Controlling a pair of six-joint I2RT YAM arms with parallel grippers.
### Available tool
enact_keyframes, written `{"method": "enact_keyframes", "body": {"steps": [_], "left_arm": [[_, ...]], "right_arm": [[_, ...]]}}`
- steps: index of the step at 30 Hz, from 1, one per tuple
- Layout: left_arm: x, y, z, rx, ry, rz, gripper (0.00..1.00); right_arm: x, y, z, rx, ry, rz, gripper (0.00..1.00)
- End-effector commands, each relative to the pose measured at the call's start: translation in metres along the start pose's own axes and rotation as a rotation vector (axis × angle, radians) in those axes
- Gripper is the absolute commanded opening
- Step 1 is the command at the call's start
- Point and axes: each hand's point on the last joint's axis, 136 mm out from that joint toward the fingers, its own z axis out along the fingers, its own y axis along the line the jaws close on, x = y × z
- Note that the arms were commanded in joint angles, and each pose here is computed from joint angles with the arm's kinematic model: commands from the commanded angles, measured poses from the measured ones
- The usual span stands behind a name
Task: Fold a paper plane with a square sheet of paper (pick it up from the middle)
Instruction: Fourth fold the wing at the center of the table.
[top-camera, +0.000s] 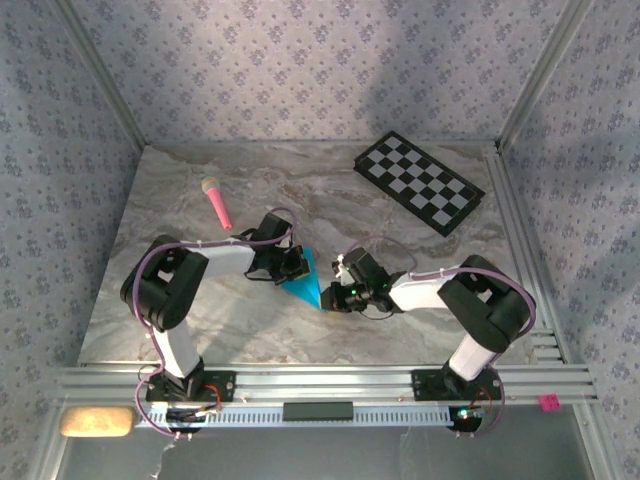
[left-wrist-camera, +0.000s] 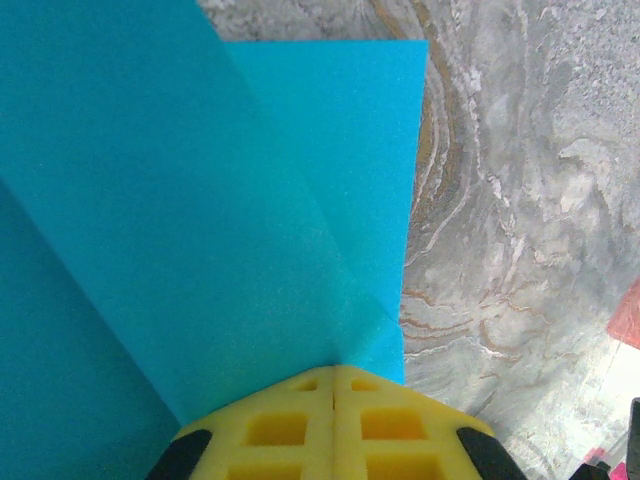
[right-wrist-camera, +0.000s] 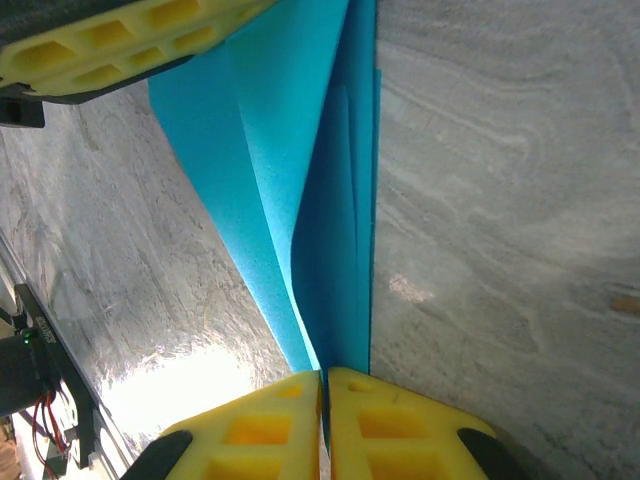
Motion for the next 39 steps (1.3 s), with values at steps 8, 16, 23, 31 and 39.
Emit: {"method": "enact_keyframes", "body": {"steps": [8,16,23,31,39], "left_arm": [[0.000,0.014,0.004,-0.061,-0.002,0.002,0.00],[0.000,0.013,0.005,-0.057,-0.001,0.001,0.00],[0.000,0.012,0.005,-0.056,-0.002,0.000,0.00],[0.001,0.014,0.004,-0.060,-0.003,-0.001,0.00],[0.000,0.013,0.004,-0.060,-0.005,-0.002,0.00]], "right_arm": [[0.024,-0.022,-0.005,0.085,0.075,0.015,0.14],[0.034,-0.036,-0.003,0.132,0.108,0.023,0.12],[0.035,-0.035,-0.003,0.129,0.115,0.025,0.10],[0.040,-0.034,-0.008,0.130,0.129,0.020,0.12],[0.047,-0.042,-0.005,0.156,0.154,0.028,0.08]]}}
